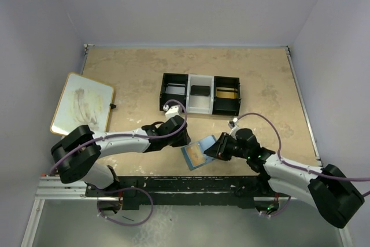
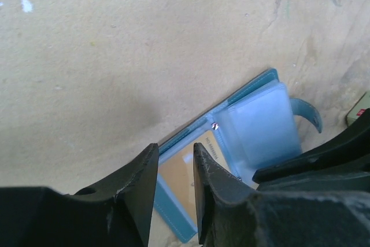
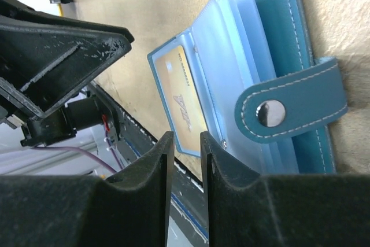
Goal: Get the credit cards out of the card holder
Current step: Remove the credit card from the card holder.
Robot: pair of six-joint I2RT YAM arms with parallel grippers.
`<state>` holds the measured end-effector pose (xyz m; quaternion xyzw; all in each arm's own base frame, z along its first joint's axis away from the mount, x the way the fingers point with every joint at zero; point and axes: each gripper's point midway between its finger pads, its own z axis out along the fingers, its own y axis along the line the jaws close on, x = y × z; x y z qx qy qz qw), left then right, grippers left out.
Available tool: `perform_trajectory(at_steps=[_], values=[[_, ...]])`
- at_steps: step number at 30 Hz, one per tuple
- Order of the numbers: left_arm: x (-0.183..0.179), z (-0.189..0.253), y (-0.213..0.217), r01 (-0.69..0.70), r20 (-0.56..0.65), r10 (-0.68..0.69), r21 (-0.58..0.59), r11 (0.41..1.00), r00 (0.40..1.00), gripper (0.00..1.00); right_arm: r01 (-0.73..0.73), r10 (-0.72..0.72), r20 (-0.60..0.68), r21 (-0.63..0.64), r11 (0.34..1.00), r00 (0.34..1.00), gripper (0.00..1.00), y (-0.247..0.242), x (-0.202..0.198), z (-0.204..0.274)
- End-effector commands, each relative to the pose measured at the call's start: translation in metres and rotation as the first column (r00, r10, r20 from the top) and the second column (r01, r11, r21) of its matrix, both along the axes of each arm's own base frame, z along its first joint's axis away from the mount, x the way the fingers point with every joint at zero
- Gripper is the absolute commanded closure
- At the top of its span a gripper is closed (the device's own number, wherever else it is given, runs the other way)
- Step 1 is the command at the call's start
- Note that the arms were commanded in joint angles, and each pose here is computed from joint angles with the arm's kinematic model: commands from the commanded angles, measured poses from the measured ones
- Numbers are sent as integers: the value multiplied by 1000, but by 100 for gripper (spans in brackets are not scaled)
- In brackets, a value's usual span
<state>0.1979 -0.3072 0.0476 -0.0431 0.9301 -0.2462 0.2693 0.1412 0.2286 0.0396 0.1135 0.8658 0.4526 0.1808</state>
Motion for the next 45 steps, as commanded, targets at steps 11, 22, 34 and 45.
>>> perform_trajectory(at_steps=[11,22,34,45], values=[[-43,14,-17,120,-64,-132,-156,980,989,63,-60,66,20,-220,974,998,74,8,35,-16],[-45,-23,-27,176,-83,-174,16,984,981,77,-148,148,-12,-144,978,989,74,14,12,-30],[-46,-45,8,118,-74,-106,176,977,992,90,-94,94,-2,-107,990,996,81,12,14,-18],[-43,-47,13,115,-61,-105,213,970,993,95,-110,112,16,-87,990,994,80,12,12,-11]])
